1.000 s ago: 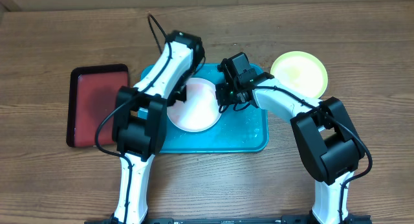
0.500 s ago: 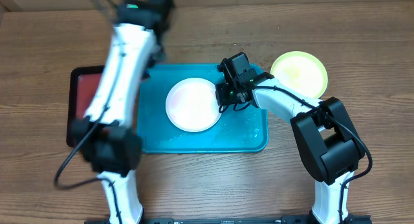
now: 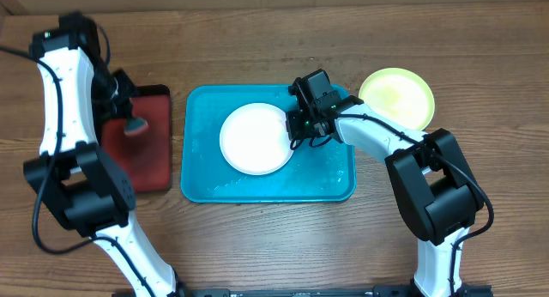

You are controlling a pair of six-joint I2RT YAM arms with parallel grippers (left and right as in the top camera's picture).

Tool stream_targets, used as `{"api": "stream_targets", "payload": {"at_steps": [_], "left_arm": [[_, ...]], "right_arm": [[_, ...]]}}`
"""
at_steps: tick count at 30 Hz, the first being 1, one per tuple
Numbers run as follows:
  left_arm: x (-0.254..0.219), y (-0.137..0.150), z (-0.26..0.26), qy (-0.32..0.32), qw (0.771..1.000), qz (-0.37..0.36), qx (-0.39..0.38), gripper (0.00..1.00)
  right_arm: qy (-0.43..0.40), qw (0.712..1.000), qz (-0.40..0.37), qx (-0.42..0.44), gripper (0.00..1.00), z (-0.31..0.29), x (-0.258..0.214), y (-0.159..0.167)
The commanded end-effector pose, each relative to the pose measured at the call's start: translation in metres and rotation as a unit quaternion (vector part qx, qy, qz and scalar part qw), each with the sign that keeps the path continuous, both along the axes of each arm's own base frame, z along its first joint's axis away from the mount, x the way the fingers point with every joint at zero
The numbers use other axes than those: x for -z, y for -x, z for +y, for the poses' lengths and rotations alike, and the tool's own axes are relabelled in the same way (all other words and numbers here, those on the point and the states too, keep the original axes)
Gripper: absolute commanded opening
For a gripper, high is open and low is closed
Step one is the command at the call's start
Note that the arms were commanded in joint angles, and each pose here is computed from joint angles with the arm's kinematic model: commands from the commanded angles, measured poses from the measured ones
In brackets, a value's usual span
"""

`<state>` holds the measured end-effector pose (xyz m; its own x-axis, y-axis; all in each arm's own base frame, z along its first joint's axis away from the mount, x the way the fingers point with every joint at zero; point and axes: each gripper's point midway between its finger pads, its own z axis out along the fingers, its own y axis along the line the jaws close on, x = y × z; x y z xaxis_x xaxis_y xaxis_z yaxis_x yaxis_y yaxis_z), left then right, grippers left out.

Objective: Clean dirty plates on tray and stack at the side
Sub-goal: 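Carry the sponge with the left gripper and drop it in the red tray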

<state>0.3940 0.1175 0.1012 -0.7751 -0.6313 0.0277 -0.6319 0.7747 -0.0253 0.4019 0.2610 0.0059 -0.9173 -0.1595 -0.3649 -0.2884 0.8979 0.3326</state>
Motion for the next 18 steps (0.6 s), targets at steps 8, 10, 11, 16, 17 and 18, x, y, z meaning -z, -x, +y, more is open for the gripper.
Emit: {"api": "stream_targets", "payload": {"at_steps": [8, 10, 11, 16, 17, 18], "left_arm": [[0.035, 0.003, 0.016, 0.025, 1.0, 0.009, -0.011, 0.14], [0.035, 0.003, 0.018, 0.025, 1.0, 0.007, -0.013, 0.21], [0.035, 0.003, 0.019, 0.024, 1.0, 0.006, -0.014, 0.21], [0.035, 0.002, 0.019, 0.024, 1.0, 0.004, -0.014, 0.36], [0.035, 0.001, 0.02, 0.023, 1.0, 0.003, -0.014, 0.4], [0.035, 0.001, 0.02, 0.023, 1.0, 0.002, -0.014, 0.39]], "right_arm": [[0.045, 0.999, 0.023, 0.016, 0.05, -0.019, 0.03, 0.008], [0.045, 0.999, 0.023, 0.016, 0.05, -0.019, 0.03, 0.008], [0.045, 0.999, 0.023, 0.016, 0.05, -0.019, 0.03, 0.008], [0.047, 0.998, 0.025, 0.015, 0.05, -0.02, 0.031, 0.009], [0.047, 0.998, 0.026, 0.015, 0.05, -0.02, 0.031, 0.009], [0.047, 0.998, 0.026, 0.015, 0.04, -0.02, 0.031, 0.009]]}}
